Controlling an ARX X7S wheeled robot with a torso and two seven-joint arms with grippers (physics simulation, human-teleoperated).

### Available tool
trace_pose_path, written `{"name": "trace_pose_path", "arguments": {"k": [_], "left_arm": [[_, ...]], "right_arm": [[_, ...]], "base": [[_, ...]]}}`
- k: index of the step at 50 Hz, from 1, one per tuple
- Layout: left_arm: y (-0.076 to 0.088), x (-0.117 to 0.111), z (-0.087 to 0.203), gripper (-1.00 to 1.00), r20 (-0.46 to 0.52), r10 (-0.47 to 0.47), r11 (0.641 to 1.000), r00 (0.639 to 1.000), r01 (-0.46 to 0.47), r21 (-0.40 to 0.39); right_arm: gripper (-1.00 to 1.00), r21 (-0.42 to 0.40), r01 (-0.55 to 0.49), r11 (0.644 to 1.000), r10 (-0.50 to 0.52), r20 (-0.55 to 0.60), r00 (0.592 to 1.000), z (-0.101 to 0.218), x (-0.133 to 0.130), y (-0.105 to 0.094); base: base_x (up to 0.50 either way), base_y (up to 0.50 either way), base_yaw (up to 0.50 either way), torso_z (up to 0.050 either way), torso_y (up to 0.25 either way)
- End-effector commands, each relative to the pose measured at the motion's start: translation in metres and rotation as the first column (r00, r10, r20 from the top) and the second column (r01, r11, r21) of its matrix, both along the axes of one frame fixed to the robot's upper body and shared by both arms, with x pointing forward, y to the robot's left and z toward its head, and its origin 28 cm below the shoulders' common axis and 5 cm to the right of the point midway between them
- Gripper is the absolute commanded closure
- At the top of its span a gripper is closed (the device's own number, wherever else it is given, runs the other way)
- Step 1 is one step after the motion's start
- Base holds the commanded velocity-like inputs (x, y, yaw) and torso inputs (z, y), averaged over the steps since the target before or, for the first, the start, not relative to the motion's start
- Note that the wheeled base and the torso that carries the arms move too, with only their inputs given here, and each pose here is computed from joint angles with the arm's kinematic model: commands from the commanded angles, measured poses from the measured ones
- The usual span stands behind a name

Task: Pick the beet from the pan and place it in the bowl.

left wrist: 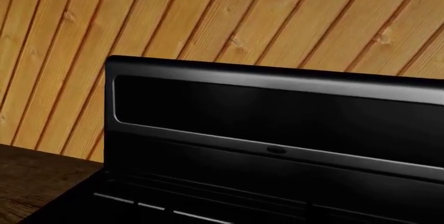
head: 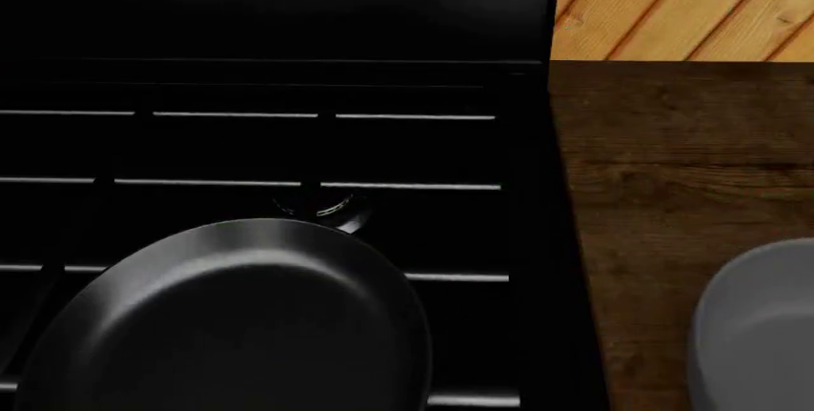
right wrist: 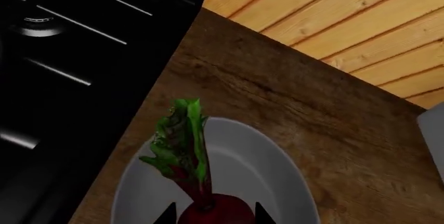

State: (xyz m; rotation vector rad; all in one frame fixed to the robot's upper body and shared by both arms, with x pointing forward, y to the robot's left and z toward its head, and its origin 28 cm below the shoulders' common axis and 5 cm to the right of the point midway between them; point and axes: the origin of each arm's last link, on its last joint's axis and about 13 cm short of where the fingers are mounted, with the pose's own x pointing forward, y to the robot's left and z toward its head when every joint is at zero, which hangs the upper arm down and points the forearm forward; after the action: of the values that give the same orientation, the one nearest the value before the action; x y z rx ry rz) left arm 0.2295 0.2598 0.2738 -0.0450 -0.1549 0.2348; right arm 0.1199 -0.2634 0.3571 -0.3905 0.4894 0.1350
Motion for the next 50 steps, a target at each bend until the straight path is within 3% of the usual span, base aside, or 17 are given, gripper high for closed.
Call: {"name": "trace_pose_path", "arguments": {"k": [1,16,50], "left_arm": [[-0.001,0.001,-0.001,-1.00,-0.007,0.003,1.000,1.000,-0.003,0.003],[-0.003,0.005,-0.005,-1.00,-0.019,0.003,1.000,1.000,-0.003,0.005],[-0.003,0.009,-0.010,-1.00,-0.039,0.009,1.000,0.999,-0.009,0.012]], "right_arm": [[1.00,0.054,0.051,0.997,-0.051,0.002,0.999,-0.013,0.005,-0.013],[1.00,0.070,0.126,0.990,-0.124,-0.029,0.992,-0.027,0.018,-0.023],[1.00,0.094,0.182,0.979,-0.172,-0.108,0.979,-0.064,0.043,-0.030]], "base": [[0.00,0.00,0.00,0.000,0.000],[0.00,0.00,0.00,0.000,0.000],[0.00,0.00,0.00,0.000,0.000]]}}
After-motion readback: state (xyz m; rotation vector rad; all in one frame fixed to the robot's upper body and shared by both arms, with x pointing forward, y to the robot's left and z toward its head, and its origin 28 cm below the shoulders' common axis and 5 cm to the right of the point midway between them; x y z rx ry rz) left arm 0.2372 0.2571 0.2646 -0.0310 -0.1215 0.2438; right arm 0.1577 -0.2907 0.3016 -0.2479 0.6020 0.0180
